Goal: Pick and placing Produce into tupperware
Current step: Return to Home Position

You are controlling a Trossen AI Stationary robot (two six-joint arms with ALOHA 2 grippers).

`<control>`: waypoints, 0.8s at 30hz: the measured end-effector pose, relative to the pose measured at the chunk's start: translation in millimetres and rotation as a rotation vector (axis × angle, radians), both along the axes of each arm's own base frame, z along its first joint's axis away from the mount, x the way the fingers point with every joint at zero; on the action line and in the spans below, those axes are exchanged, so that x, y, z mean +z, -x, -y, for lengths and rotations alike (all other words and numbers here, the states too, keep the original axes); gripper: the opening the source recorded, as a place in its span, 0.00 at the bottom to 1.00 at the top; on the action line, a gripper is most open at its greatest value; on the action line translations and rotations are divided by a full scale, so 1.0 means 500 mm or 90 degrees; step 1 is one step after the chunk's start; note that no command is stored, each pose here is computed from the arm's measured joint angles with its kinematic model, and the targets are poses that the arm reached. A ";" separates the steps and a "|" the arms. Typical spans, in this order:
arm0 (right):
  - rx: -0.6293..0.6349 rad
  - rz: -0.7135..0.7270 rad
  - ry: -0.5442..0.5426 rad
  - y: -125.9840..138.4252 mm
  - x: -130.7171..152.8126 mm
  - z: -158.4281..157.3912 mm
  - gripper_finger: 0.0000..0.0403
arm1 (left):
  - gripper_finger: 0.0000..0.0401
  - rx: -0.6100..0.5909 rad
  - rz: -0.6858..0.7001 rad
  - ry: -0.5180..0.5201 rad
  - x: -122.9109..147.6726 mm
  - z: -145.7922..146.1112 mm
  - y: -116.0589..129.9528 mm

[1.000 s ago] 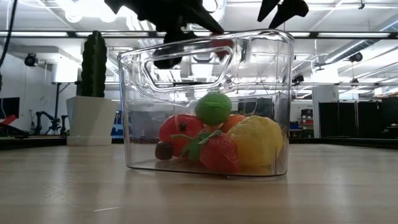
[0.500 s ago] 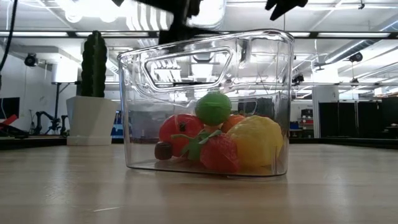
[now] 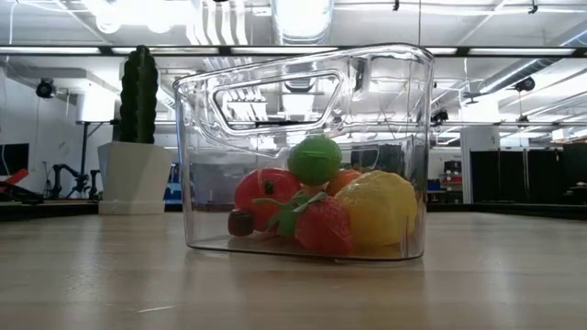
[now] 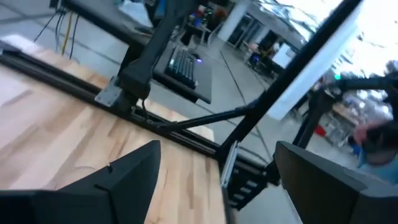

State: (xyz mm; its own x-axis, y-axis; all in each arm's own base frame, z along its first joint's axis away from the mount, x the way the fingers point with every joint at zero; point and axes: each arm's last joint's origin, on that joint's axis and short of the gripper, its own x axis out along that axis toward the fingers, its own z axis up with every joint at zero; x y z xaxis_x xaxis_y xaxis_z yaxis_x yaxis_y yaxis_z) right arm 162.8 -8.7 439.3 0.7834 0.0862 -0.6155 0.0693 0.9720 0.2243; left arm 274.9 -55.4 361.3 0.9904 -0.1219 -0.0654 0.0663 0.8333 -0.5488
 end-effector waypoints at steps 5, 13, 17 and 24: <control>-0.033 0.133 -0.021 0.065 -0.045 0.002 0.64 | 0.75 -0.008 -0.011 -0.042 -0.036 -0.006 0.028; -0.080 0.325 -0.034 0.153 -0.136 0.002 0.64 | 0.75 0.050 0.028 -0.081 -0.131 -0.068 0.128; -0.114 0.365 -0.019 0.196 -0.169 -0.001 0.64 | 0.75 0.059 0.133 -0.094 -0.182 -0.086 0.203; -0.323 0.380 0.014 0.271 -0.224 0.005 0.64 | 0.75 0.078 0.235 -0.082 -0.264 -0.095 0.293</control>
